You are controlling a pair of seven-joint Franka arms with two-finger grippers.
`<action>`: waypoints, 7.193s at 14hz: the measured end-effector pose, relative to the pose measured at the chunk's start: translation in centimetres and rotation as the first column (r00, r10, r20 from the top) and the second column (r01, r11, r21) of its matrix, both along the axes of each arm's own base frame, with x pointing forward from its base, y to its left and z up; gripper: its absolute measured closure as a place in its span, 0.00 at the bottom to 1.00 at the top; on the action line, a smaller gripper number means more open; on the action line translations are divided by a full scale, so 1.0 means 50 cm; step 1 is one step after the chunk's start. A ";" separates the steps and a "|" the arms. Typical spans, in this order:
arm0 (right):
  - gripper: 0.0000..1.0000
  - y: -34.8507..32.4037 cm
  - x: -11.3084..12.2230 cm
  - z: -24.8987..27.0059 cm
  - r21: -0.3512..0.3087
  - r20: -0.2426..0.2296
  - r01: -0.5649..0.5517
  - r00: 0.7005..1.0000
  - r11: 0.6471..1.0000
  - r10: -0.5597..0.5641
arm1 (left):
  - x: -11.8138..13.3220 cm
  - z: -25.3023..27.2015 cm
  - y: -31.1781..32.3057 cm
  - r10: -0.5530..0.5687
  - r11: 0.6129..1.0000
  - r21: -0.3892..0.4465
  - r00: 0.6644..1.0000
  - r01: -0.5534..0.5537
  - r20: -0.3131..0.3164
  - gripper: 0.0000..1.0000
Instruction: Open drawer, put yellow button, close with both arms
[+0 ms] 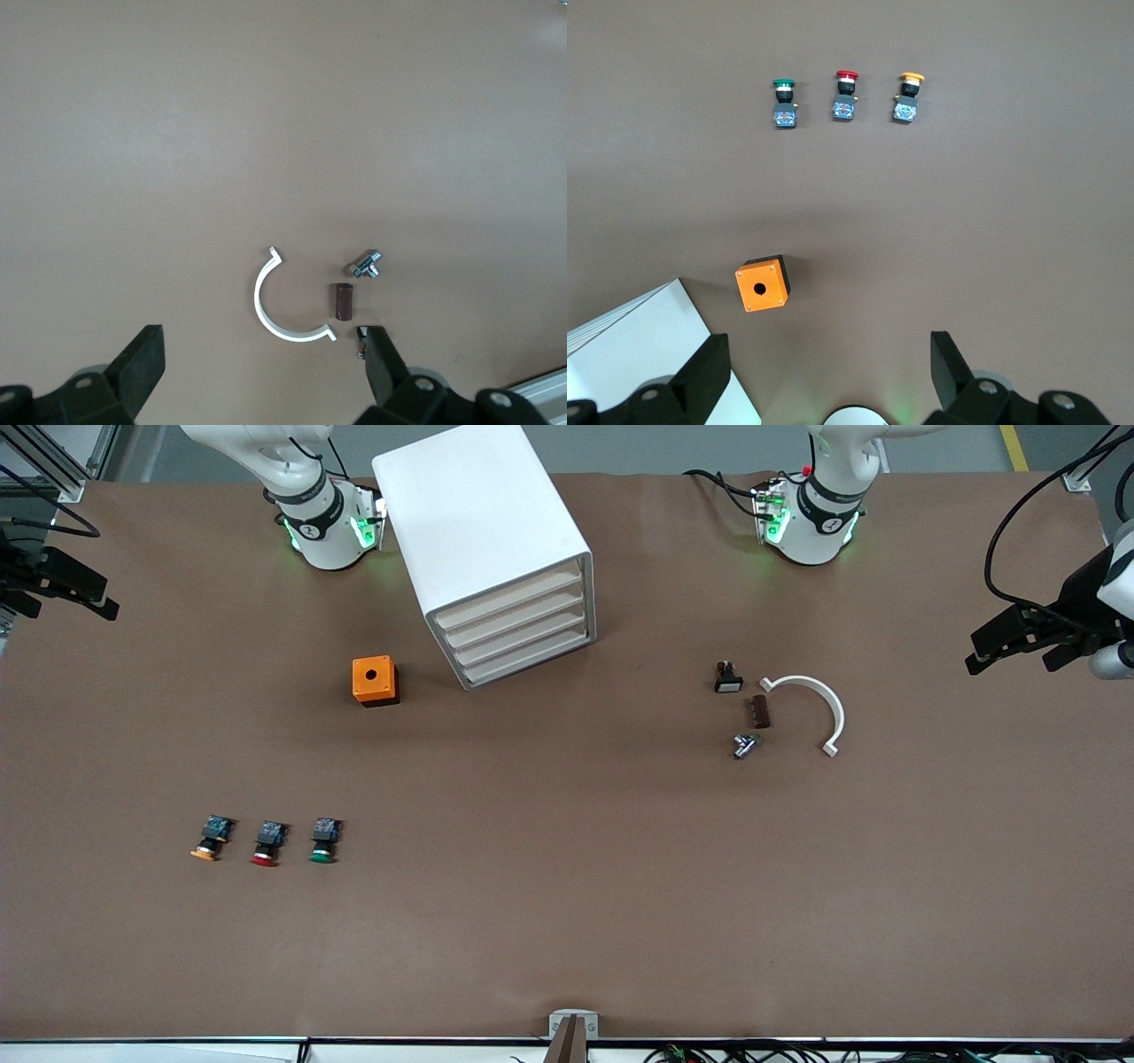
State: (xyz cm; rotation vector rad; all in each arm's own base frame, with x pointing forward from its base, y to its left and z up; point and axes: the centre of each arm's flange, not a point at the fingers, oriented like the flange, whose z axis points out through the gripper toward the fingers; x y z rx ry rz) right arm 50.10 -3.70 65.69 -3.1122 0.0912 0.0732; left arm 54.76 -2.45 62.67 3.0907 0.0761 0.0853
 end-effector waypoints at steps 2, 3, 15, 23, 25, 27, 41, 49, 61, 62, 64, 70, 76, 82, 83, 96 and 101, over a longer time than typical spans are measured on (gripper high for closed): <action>0.00 0.000 0.000 -0.001 0.000 -0.001 0.000 1.000 1.000 0.000 | 0.000 0.000 0.000 0.000 1.000 0.000 1.000 0.000 0.000 0.00; 0.00 0.000 0.000 -0.002 0.000 -0.002 0.000 1.000 1.000 0.000 | 0.000 0.000 0.000 0.000 1.000 0.000 1.000 0.000 0.000 0.00; 0.00 0.000 0.000 -0.002 0.000 -0.001 0.000 1.000 1.000 0.000 | 0.054 -0.091 0.018 0.014 1.000 -0.003 0.997 -0.015 -0.078 0.00; 0.00 0.000 0.003 0.001 -0.001 0.013 0.000 1.000 1.000 0.000 | 0.111 -0.283 -0.125 0.073 0.997 0.021 0.967 -0.070 -0.243 0.00; 0.00 -0.001 0.005 0.011 -0.002 0.031 0.001 1.000 1.000 -0.001 | 0.110 -0.323 -0.190 0.113 0.993 0.045 0.955 -0.105 -0.276 0.00; 0.00 -0.006 0.007 0.017 -0.003 0.043 0.009 0.999 1.000 -0.009 | 0.106 -0.358 -0.245 0.173 0.985 0.075 0.938 -0.158 -0.299 0.00; 0.00 -0.048 0.152 -0.169 -0.016 -0.078 0.039 0.996 0.999 -0.040 | 0.053 -0.459 -0.549 0.767 0.629 0.389 0.454 -0.673 -0.454 0.00; 0.00 -0.121 0.212 -0.310 -0.026 -0.120 0.080 0.989 0.996 -0.082 | 0.000 -0.560 -0.712 0.869 0.303 0.679 -0.099 -0.668 -0.485 0.00; 0.00 -0.186 0.233 -0.656 -0.052 0.034 0.129 0.991 0.990 -0.127 | -0.103 -0.707 -0.841 0.872 0.202 0.925 -0.370 -0.322 -0.320 0.42; 0.00 -0.188 0.238 -0.676 -0.055 0.039 0.129 0.991 0.990 -0.127 | -0.115 -0.710 -0.855 0.873 0.211 0.928 -0.368 -0.308 -0.321 0.42; 0.00 -0.189 0.247 -0.718 -0.058 0.032 0.127 0.992 0.990 -0.126 | -0.136 -0.712 -0.880 0.874 0.224 0.930 -0.361 -0.292 -0.324 0.43; 0.00 -0.193 0.279 -0.830 -0.074 0.089 0.123 0.989 0.990 -0.116 | -0.192 -0.733 -0.933 0.891 0.238 0.937 -0.326 -0.256 -0.315 0.43; 0.00 -0.191 0.294 -0.921 -0.035 0.089 0.167 0.983 0.985 -0.163 | -0.240 -0.746 -0.975 0.905 0.244 0.942 -0.296 -0.229 -0.306 0.46; 0.00 -0.186 0.301 -0.956 -0.034 0.073 0.162 0.985 0.986 -0.159 | -0.273 -0.758 -0.991 0.928 0.206 0.962 -0.277 -0.179 -0.250 0.61; 0.00 -0.186 0.301 -0.963 -0.035 0.069 0.162 0.985 0.986 -0.159 | -0.278 -0.761 -0.995 0.930 0.201 0.964 -0.274 -0.175 -0.243 0.66; 0.58 -0.179 0.317 -0.962 -0.032 0.077 0.156 0.985 0.987 -0.153 | -0.259 -0.772 -0.976 0.941 0.065 0.989 -0.322 -0.129 -0.104 0.89; 0.58 -0.168 0.325 -0.952 -0.026 0.056 0.147 0.988 0.989 -0.146 | -0.206 -0.771 -0.932 0.923 0.057 0.990 -0.371 -0.133 -0.103 0.89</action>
